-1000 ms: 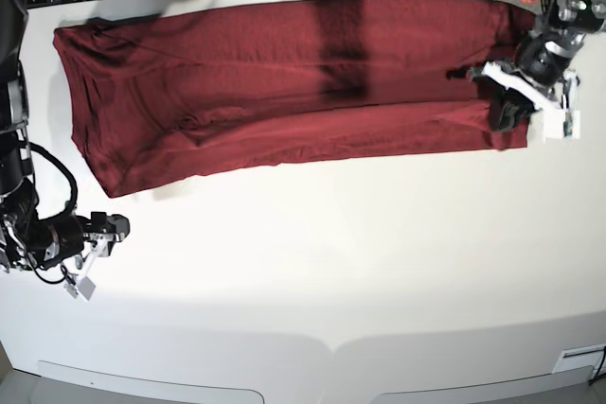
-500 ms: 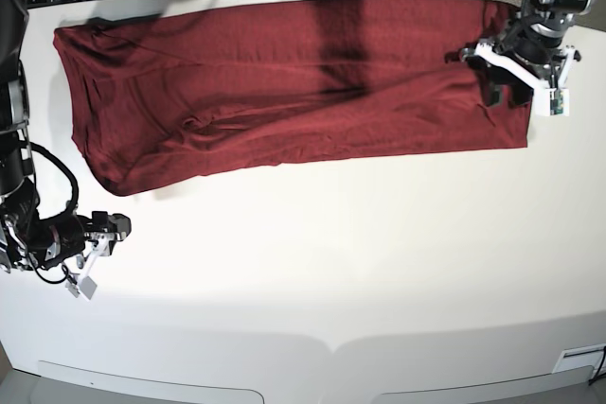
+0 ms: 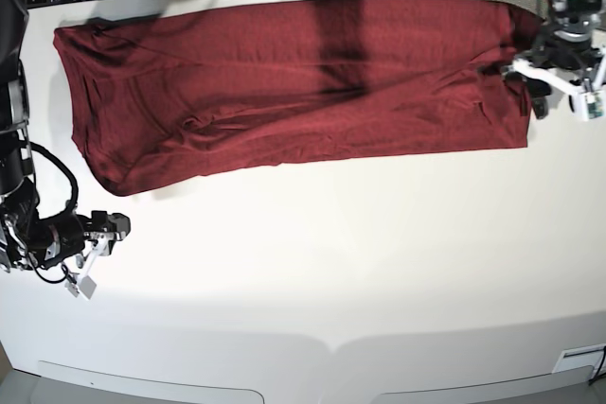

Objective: Fold the T-shirt properly

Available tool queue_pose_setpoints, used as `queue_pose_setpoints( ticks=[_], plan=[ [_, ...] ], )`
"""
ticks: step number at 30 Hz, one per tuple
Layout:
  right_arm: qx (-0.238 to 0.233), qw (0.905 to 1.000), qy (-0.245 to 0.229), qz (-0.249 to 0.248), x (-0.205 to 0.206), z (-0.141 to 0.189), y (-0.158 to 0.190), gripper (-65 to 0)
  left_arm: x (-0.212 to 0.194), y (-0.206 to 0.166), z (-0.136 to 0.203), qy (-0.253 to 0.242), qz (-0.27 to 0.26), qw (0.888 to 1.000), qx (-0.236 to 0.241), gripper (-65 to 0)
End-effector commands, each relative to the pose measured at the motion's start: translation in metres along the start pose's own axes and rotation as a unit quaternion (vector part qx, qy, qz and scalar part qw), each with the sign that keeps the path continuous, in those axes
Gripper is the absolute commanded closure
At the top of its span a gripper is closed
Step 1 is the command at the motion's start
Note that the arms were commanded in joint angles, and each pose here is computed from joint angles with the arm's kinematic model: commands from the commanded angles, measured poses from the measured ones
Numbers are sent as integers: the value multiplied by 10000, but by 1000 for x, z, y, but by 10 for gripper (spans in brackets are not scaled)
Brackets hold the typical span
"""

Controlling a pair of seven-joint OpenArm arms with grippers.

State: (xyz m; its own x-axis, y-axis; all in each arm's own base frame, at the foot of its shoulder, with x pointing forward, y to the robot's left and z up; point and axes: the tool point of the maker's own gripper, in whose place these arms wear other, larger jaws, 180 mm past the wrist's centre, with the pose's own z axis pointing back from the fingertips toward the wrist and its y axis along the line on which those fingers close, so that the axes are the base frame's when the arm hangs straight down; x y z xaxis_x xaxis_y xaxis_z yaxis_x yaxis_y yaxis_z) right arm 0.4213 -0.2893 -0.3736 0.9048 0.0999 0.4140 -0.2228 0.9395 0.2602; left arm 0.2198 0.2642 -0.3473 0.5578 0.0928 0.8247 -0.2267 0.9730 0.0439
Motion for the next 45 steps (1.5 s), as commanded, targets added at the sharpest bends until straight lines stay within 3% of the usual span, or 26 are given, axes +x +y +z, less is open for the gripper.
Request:
queue_pose_setpoints(
  ticks=[1, 5, 11, 15, 21, 25, 32, 41, 45],
  plan=[
    [-3, 9995, -297, 77, 23, 15, -1, -214, 12, 9, 0, -146, -26, 9999, -71, -341],
    [10, 9996, -281, 78, 22, 13, 0, -214, 7, 32, -5, 114, 207, 9980, -593, -341],
    [223, 9993, -254, 173, 27, -2, 22, -214, -19, 48, -7, 778, 580, 9835, -1527, -341],
    [626, 9975, -134, 300, 25, -32, 64, -214, -33, 58, -9, 1048, 796, 9749, -1797, -341],
    [1326, 9898, 226, 476, 4, -79, 140, -214, -37, 57, -5, 1022, 1035, 9633, -2254, -339],
    [1624, 9842, 365, 605, 1, -92, 175, -214, -41, 58, -8, 1054, 1032, 9630, -2256, -339],
    [1886, 9787, 371, 716, 4, -101, 208, -214, -42, 67, -25, 1114, 1325, 9614, -2140, -339],
    [1954, 9770, 337, 778, 10, -101, 218, -214, -34, 66, -32, 1032, 1310, 9622, -2151, -339],
    [1941, 9765, 471, 805, 5, -100, 217, -214, -46, 48, -30, 1204, 1213, 9556, -2399, -339]
  ],
)
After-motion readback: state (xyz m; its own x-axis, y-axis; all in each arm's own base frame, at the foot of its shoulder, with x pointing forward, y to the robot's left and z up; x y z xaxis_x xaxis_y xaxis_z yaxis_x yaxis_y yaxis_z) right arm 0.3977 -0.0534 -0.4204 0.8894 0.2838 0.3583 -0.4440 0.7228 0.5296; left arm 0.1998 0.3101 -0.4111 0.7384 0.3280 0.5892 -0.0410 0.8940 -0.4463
